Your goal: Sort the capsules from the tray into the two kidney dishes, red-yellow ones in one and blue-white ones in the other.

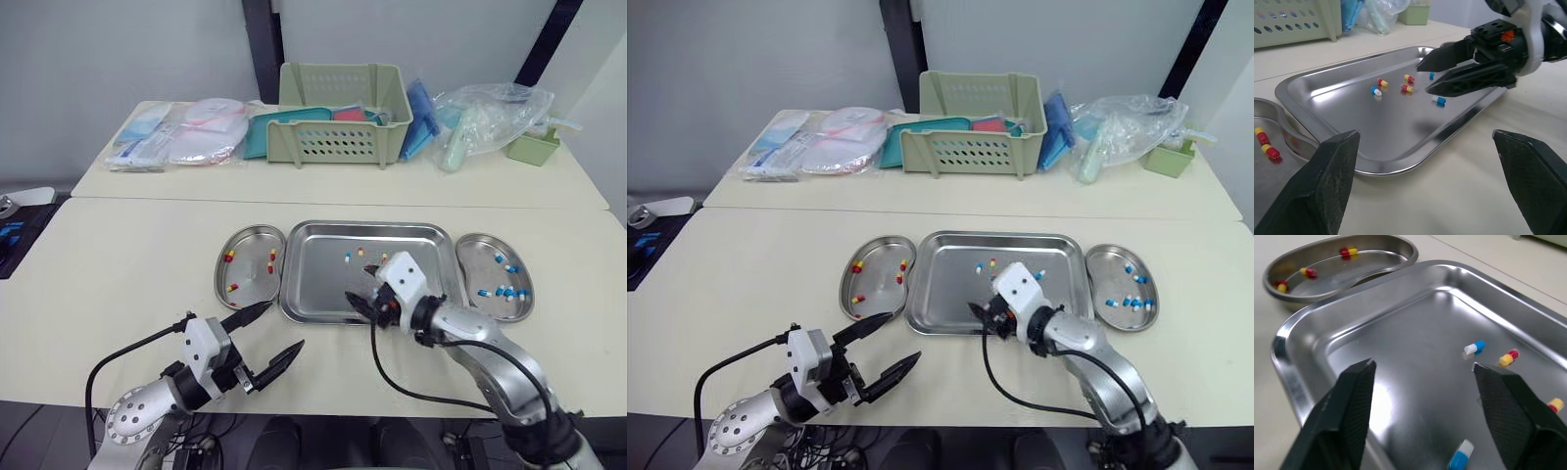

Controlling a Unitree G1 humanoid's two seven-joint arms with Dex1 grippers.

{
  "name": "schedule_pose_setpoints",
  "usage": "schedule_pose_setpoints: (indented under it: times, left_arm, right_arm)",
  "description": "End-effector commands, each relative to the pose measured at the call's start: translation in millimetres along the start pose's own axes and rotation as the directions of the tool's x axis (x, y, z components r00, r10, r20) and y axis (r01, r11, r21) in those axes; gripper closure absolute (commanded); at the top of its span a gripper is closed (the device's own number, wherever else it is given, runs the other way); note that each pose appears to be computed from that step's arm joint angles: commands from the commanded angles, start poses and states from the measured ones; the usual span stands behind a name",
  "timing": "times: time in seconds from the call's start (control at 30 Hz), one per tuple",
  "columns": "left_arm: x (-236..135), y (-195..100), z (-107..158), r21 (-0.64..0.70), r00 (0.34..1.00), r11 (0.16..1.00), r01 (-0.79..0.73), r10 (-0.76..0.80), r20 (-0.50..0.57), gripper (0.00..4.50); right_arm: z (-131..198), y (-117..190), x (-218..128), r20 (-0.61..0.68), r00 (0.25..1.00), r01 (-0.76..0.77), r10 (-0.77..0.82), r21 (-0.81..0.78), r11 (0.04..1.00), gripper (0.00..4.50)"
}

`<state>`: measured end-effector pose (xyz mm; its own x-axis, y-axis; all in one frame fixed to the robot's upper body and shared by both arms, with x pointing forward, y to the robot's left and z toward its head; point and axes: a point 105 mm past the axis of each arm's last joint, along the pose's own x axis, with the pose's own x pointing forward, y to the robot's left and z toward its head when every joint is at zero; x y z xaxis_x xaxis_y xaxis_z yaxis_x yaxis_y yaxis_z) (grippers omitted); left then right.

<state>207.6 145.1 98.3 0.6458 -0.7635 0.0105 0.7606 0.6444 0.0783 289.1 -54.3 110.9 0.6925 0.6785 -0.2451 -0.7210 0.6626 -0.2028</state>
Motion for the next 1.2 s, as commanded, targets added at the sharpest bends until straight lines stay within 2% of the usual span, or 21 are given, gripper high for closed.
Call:
schedule_pose_setpoints:
  times: [0.03, 0.4, 1.1, 1.2]
  left_arm:
    - [3.0, -5.2, 8.4, 0.02, 1.0, 1.0, 0.018, -0.018, 0.025, 0.0]
    - [7.0, -7.1, 9.0, 0.023, 0.999, 0.999, 0.024, -0.025, 0.029, 0.0]
    - [6.6, -8.6, 4.9, 0.023, 1.0, 1.0, 0.014, -0.014, 0.023, 0.0]
    - [7.0, -8.5, 4.1, 0.022, 1.0, 1.0, 0.01, -0.01, 0.022, 0.0]
  right_arm:
    - [14.2, -5.0, 12.4, 0.018, 0.998, 0.056, -0.056, -0.012, 0.998, 1.83]
    - [19.2, -13.0, 52.0, -0.104, 0.985, 0.138, -0.134, 0.033, 0.99, 1.83]
    - [1.6, -25.9, 71.9, -0.173, 0.972, 0.165, -0.156, 0.038, 0.986, 1.83]
    - [-0.3, -25.7, 72.6, -0.181, 0.972, 0.158, -0.15, 0.031, 0.987, 2.44]
